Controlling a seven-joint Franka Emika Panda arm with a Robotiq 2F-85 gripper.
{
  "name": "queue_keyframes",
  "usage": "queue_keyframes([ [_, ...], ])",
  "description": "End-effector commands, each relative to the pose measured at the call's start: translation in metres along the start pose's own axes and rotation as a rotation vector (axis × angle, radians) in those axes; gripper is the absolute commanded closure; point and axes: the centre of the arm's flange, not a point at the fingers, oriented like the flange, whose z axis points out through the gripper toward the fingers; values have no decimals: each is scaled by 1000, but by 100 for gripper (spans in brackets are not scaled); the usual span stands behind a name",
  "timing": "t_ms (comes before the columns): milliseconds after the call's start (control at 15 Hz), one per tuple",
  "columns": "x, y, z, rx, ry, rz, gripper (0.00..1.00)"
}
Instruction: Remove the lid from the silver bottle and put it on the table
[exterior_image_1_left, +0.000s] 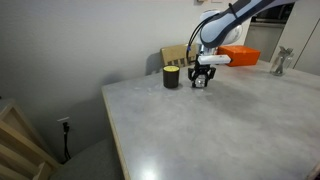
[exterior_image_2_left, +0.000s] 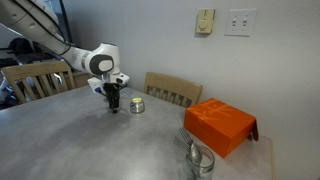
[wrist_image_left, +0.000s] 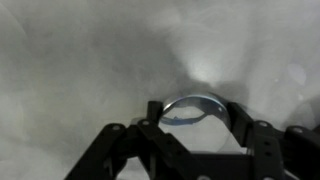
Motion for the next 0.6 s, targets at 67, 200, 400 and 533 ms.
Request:
queue_keyframes([
  [67,6,1,11,14,5,-12,0],
  [200,8,-2,14,58,32,-23,0],
  [400,11,-3,14,55,75,-45,0],
  [533,-14,38,-53,-14,65,-54,0],
])
